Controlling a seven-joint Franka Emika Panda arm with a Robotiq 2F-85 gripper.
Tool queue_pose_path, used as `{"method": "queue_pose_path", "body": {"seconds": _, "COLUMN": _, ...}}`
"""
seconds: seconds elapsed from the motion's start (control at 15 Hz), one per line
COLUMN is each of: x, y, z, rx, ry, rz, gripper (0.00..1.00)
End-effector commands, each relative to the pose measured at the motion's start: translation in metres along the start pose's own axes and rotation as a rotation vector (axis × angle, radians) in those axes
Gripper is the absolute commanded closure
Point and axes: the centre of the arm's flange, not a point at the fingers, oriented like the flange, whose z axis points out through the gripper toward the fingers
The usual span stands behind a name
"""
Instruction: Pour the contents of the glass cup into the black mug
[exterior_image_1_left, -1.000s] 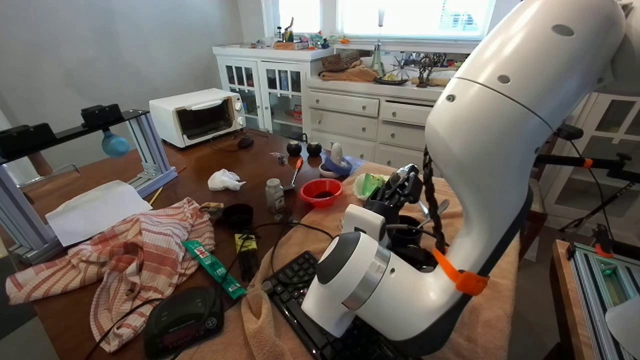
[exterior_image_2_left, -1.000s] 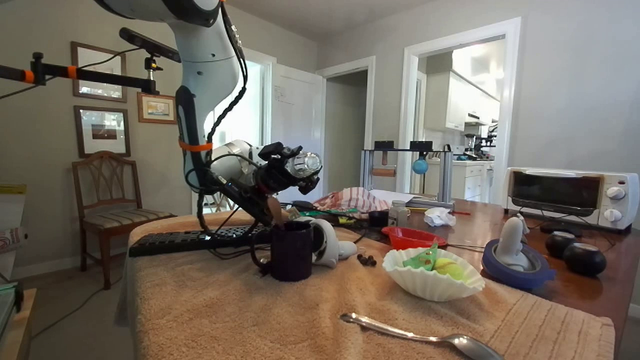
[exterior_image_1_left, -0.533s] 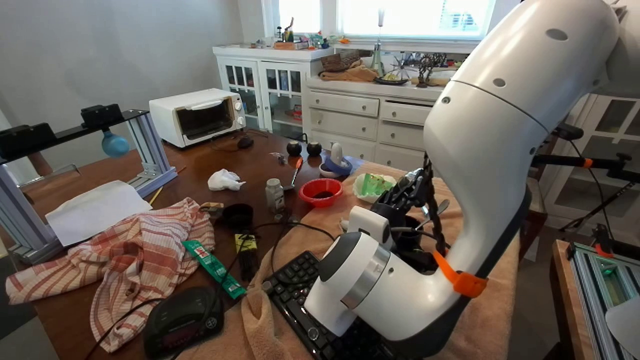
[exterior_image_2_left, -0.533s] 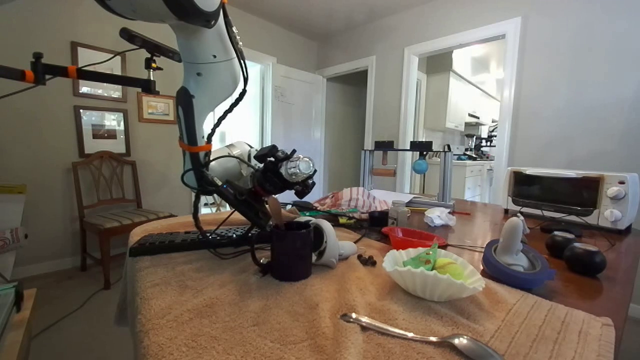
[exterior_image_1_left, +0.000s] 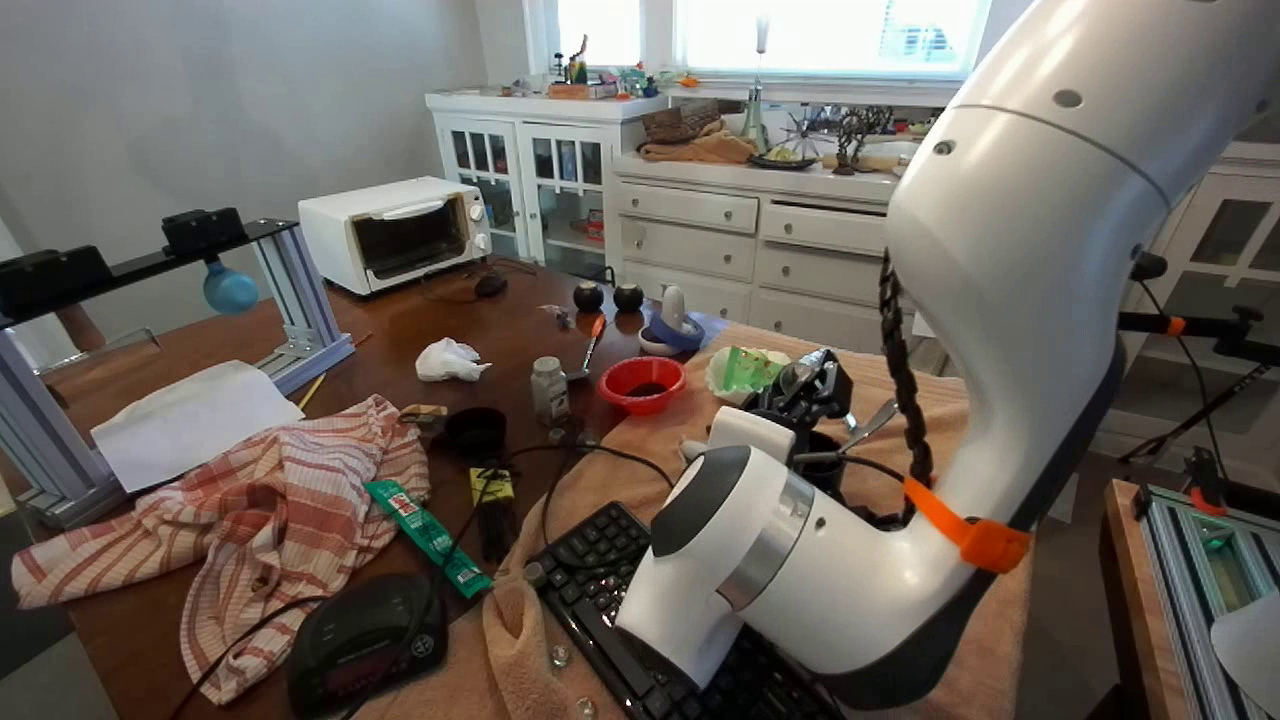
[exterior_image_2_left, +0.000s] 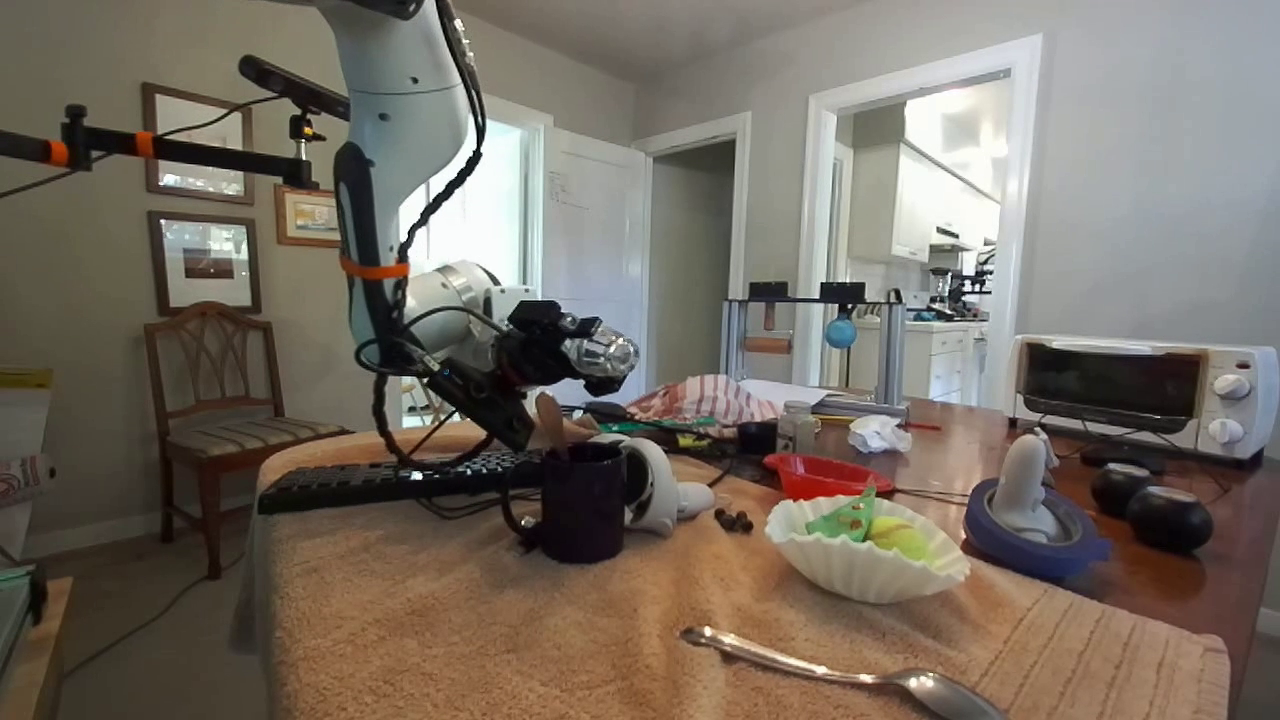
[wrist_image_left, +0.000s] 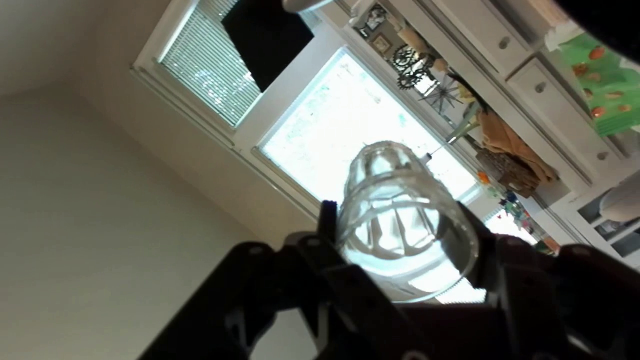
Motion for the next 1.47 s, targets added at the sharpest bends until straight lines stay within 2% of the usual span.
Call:
{"method": "queue_pose_path", "body": {"seconds": 0.0, "x": 0.009, "y": 0.028, "z": 0.025, "rx": 0.152, "ry": -0.002, "rz": 0.05, "gripper": 0.7}}
{"method": "queue_pose_path", "body": {"seconds": 0.13, "x": 0.017, "y": 0.032, "z": 0.034, "rx": 0.239, "ry": -0.012, "rz": 0.063, "gripper": 0.7}}
{"method": "queue_pose_path", "body": {"seconds": 0.47, "x": 0.034, "y": 0.037, "z": 0.074, "rx": 0.472, "ry": -0.113, "rz": 0.099, "gripper": 0.7}}
{"method": "queue_pose_path", "body": {"seconds": 0.73, "x": 0.063, "y": 0.055, "z": 0.107, "rx": 0.634, "ry": -0.161, "rz": 0.13, "gripper": 0.7}}
{"method": "queue_pose_path", "body": {"seconds": 1.07, "x": 0.096, "y": 0.07, "z": 0.134, "rx": 0.843, "ry": -0.188, "rz": 0.067, "gripper": 0.7}}
{"method": "queue_pose_path", "body": {"seconds": 1.4, "x": 0.094, "y": 0.055, "z": 0.162, "rx": 1.051, "ry": -0.272, "rz": -0.042, "gripper": 0.7}}
